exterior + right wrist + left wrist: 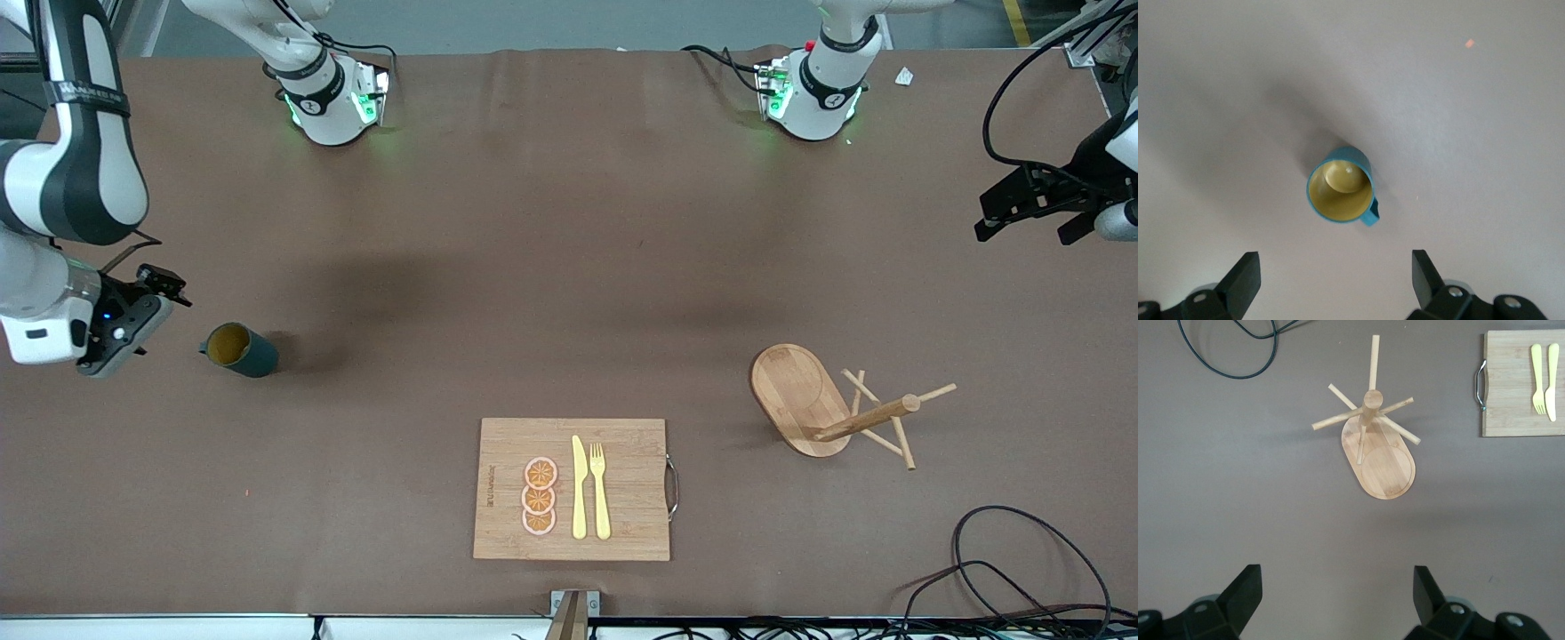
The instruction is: Transfer cup from left to right arm and place
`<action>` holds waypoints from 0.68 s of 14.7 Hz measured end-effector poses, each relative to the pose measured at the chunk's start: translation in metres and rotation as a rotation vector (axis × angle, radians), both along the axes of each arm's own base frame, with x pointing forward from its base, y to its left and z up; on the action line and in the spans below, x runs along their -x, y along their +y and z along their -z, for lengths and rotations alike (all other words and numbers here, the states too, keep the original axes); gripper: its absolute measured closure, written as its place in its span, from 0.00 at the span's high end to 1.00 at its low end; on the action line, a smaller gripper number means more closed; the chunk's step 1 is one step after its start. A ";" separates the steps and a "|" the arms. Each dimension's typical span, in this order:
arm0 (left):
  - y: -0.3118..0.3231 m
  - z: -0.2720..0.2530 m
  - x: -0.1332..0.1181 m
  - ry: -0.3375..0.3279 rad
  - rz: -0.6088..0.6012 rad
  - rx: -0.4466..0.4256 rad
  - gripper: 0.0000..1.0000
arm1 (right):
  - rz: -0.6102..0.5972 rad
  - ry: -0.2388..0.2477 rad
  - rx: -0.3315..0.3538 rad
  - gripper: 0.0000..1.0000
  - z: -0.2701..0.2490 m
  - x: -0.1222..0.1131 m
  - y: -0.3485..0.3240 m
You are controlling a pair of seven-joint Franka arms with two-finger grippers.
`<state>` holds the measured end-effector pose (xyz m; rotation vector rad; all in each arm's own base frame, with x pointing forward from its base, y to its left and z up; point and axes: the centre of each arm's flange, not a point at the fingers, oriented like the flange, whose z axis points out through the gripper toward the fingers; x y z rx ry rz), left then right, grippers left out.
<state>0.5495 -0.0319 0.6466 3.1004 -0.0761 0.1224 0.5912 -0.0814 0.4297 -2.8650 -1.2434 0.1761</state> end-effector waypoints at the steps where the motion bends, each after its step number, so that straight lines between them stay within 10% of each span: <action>1: 0.000 0.000 0.000 -0.001 0.000 0.000 1.00 | 0.050 0.009 0.002 1.00 -0.009 0.001 0.000; 10: -0.002 0.000 -0.001 -0.007 0.004 0.000 1.00 | 0.515 0.051 0.058 1.00 -0.087 0.003 0.008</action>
